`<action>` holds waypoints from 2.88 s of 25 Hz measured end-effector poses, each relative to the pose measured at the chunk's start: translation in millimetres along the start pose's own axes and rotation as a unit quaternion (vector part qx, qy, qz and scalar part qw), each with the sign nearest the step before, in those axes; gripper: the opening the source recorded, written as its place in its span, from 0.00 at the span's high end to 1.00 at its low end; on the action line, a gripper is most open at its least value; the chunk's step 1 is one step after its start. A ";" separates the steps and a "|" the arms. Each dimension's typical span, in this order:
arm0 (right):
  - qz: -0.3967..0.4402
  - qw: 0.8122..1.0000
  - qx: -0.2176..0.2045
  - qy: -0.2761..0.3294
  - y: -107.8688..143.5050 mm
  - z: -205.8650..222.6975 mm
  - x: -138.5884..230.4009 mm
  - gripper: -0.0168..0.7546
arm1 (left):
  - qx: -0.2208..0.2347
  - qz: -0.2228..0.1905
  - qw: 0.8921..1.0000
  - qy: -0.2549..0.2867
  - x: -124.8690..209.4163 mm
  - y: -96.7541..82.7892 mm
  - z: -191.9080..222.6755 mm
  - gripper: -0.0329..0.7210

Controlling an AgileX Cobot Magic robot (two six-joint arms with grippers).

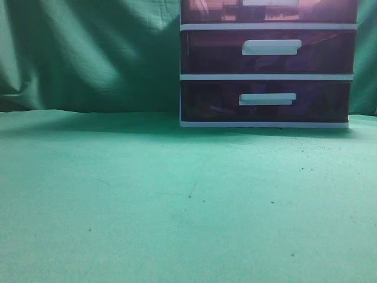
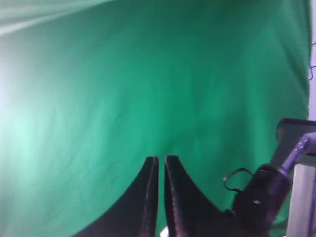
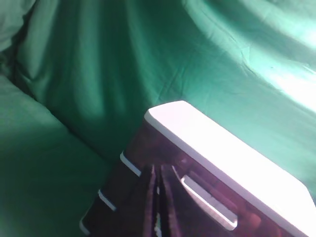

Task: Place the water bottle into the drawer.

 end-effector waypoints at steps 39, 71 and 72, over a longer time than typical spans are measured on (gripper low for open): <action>0.130 0.981 -0.139 -0.030 53.0 -68.1 16.1 0.98 | -0.409 -0.201 0.886 -0.087 242.5 -73.4 -153.8 0.96; 0.140 0.979 -0.147 -0.036 55.4 -69.1 12.9 0.98 | -0.615 -0.156 0.748 -0.194 321.3 -72.0 -262.1 0.96; 0.141 0.978 -0.147 -0.036 55.4 -69.1 12.9 0.98 | -0.615 -0.156 0.748 -0.194 321.3 -72.0 -262.1 0.96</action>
Point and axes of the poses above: a point on each arm's last joint axis where the gripper is mounted, z pointing out along that axis toward the gripper, y along the wrist's bending axis when the last joint is at zero, x = y × z, the point moved 10 cm from there along z, pointing out along that axis toward the gripper, and after that the axes turned 9 degrees about -z, right-handed, at the moved point
